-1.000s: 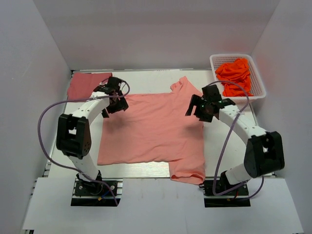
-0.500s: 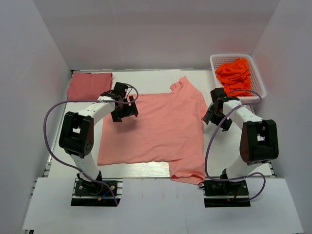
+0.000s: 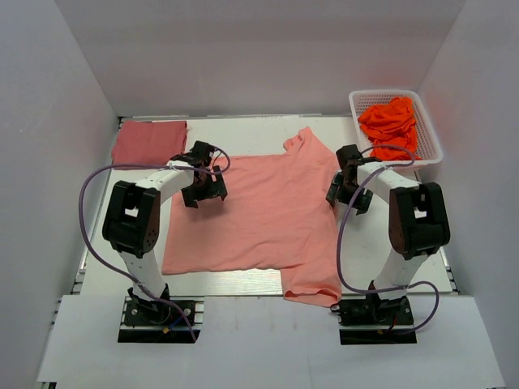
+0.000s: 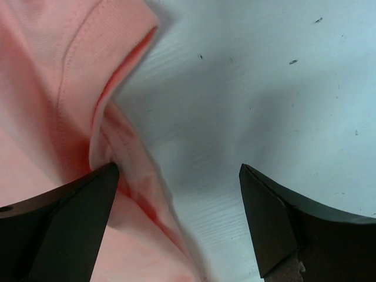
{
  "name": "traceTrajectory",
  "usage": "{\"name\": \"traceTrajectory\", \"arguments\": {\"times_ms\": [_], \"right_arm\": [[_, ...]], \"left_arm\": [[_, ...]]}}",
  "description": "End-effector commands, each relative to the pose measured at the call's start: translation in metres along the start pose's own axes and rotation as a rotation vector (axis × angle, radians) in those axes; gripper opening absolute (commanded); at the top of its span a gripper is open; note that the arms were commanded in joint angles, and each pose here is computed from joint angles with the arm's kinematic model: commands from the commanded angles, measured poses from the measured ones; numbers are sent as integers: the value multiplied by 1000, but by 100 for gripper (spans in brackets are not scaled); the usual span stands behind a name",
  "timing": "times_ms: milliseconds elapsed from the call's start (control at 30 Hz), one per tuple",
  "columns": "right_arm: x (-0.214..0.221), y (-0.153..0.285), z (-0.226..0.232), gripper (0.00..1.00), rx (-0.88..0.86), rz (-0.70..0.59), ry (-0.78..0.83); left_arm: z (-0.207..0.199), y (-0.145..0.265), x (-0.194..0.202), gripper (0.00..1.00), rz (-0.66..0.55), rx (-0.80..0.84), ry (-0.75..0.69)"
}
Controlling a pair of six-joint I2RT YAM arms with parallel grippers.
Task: Fold and stack the t-shirts
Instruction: Flatten out the tshirt
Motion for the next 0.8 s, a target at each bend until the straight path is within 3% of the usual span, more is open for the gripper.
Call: {"name": "traceTrajectory", "arguments": {"times_ms": [0, 267, 600, 767], "right_arm": [[-1, -11, 0, 87, 51, 12, -17], [28, -27, -34, 74, 225, 107, -66], [21, -14, -105, 66, 343, 76, -173], [1, -3, -114, 66, 317, 13, -164]], "left_arm": [[6, 0, -3, 100, -23, -44, -17], [25, -6, 0, 100, -39, -141, -7], [52, -14, 1, 100, -44, -264, 23], [54, -19, 4, 100, -31, -276, 20]]}}
Point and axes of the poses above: each gripper's point midway between its finger pads, its own y axis back along the fingers, its own z axis along the line the jaws close on, x = y × z, the point moved 1 cm from there along y, back along the fingers, and after that the axes turned 8 degrees about y, right-handed, at the moved point
